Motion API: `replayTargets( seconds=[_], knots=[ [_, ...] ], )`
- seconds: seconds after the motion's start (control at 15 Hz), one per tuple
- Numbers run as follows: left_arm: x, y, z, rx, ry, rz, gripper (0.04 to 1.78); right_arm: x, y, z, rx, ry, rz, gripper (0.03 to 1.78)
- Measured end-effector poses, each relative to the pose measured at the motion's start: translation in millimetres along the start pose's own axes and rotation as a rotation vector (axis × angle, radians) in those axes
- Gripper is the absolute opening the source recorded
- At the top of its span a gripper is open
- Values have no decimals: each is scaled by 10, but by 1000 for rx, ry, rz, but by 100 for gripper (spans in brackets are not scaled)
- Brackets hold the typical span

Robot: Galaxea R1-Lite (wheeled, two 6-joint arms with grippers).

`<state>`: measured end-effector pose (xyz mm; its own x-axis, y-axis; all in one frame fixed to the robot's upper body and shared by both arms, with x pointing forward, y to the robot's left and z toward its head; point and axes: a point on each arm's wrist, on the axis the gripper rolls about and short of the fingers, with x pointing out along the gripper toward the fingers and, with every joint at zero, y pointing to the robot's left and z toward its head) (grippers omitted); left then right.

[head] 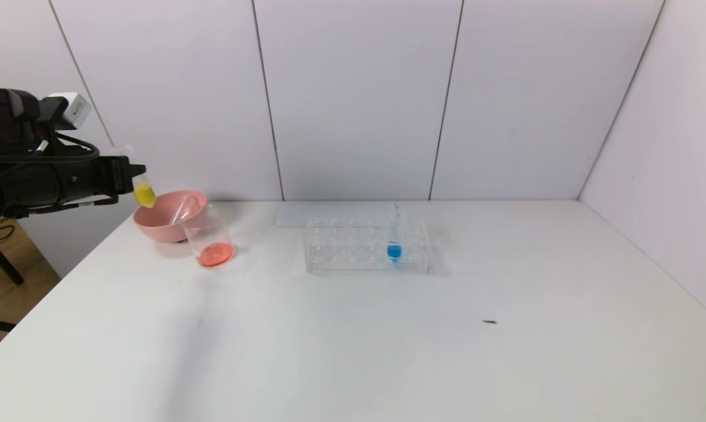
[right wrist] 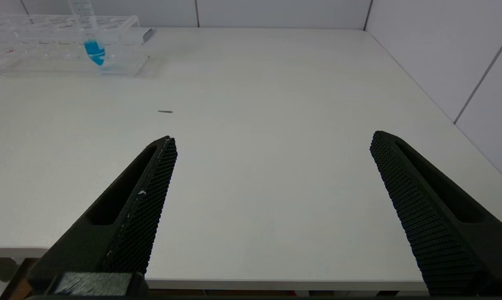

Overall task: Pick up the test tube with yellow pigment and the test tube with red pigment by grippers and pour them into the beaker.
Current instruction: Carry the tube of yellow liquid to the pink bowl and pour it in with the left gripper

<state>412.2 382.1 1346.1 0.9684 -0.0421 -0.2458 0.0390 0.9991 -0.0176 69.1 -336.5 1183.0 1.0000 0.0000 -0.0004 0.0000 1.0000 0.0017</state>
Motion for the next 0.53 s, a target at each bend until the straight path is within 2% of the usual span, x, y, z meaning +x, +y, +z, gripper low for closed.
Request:
replayTargets(
  seconds=[0.53],
  knots=[
    [60, 64, -59, 4, 29, -10, 44, 0, 0, 0, 0, 0, 0, 170]
  ],
)
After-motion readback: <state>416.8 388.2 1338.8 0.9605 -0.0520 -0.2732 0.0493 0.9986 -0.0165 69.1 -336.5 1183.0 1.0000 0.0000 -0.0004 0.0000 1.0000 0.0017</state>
